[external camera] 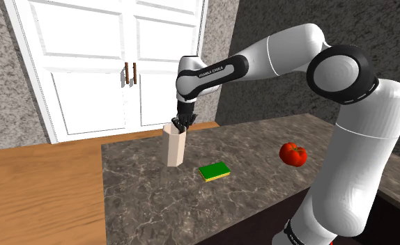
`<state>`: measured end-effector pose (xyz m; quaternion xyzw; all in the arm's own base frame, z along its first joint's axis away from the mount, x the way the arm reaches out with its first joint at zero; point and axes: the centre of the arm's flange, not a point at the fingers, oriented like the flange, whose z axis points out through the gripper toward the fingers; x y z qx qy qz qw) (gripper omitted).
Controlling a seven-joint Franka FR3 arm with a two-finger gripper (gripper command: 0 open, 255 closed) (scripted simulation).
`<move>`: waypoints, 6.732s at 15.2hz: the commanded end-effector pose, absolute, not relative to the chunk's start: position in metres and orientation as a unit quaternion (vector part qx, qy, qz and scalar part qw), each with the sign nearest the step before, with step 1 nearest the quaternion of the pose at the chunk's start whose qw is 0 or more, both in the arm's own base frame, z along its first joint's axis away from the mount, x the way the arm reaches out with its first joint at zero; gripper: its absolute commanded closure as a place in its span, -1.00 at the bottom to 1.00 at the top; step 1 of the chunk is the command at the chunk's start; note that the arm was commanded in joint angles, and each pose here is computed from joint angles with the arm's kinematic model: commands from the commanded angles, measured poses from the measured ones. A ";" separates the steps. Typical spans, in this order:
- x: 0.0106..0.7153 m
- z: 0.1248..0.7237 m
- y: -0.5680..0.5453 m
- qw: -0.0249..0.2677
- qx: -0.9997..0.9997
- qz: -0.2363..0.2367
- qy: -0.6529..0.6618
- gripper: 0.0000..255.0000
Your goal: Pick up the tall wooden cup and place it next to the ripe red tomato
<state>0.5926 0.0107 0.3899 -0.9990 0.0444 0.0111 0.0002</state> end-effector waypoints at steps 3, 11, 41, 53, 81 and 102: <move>0.592 0.390 0.011 0.000 -0.999 0.011 0.044 1.00; 0.592 0.416 0.011 0.000 -0.999 0.011 0.044 1.00; 0.592 0.574 0.011 0.000 -0.999 0.011 0.044 1.00; 0.592 0.638 0.011 0.000 -0.999 0.011 0.044 1.00; 0.430 0.607 -0.289 0.000 -0.999 0.011 0.044 1.00; 0.300 0.577 -0.532 0.000 -0.999 0.011 0.044 1.00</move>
